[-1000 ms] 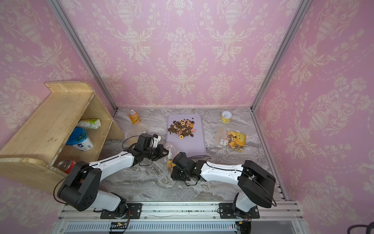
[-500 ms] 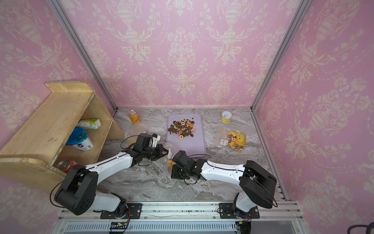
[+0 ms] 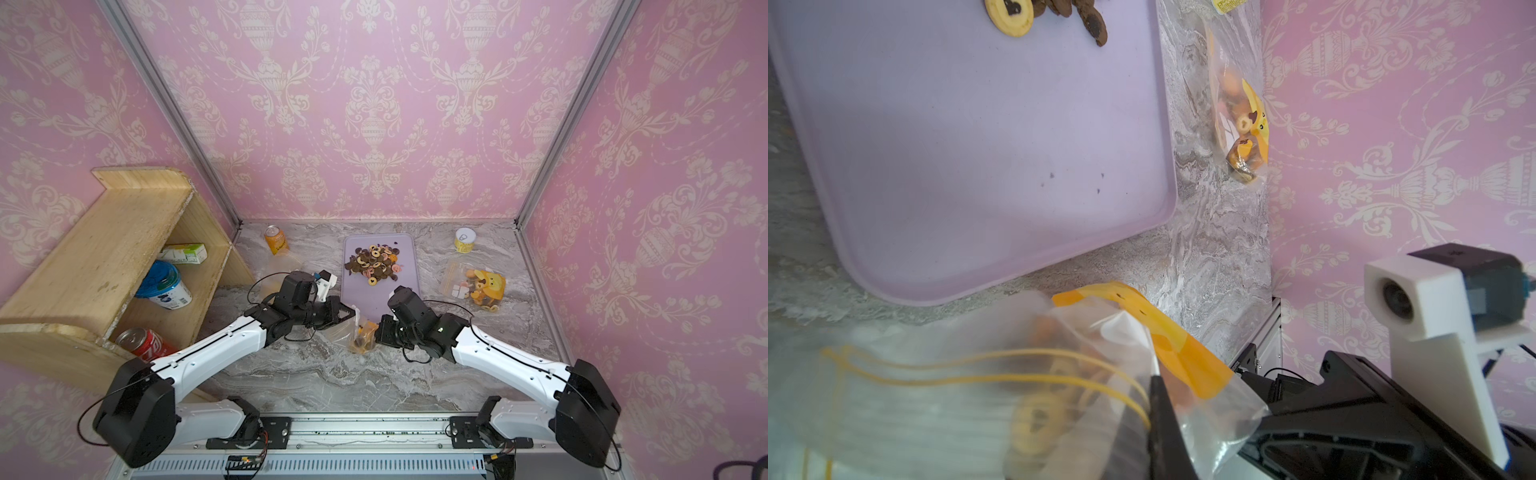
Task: Pour cookies out of the ziploc bag
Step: 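Pour the cookies out of the ziploc bag onto the tray.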
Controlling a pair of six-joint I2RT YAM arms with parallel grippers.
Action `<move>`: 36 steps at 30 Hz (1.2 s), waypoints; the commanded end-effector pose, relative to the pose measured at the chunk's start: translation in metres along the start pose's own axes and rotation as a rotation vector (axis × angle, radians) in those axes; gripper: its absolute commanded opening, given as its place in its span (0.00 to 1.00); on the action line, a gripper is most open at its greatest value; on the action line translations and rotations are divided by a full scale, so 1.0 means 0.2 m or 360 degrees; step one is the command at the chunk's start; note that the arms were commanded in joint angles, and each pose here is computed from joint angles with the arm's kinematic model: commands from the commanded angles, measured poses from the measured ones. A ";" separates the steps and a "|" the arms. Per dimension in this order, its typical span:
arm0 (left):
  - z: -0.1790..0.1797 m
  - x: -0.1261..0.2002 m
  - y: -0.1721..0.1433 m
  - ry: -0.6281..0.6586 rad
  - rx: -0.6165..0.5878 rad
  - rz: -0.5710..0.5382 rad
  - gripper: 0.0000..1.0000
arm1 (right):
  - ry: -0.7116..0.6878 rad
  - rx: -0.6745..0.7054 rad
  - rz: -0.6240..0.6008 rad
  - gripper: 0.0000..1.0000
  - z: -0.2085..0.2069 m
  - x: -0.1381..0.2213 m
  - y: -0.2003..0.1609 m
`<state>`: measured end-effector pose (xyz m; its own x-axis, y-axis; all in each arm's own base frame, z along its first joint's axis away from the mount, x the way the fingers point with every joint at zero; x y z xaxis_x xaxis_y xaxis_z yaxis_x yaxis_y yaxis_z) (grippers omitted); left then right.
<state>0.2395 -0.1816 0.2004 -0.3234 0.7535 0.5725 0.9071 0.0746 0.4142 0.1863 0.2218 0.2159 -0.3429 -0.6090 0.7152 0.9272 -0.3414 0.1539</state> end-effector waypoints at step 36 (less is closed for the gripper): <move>0.11 0.05 -0.29 0.0014 -0.0119 0.0182 0.36 | -0.0104 0.0101 0.0019 0.44 -0.08 0.03 0.08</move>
<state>0.1953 -0.1619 0.1709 -0.2513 0.7322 0.6331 0.9192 -0.0242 0.3930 0.1998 0.2078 0.1973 -0.2977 -0.5597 0.7734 0.9452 -0.2866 0.1565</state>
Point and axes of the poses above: each gripper's point midway between its finger pads, its own x axis back along the fingers, its own z axis along the line the jaws close on, y = z × x, the point moved 9 cm from there along x, back along the fingers, and after that the axes turned 11 degrees about -x, right-handed, at the moved point
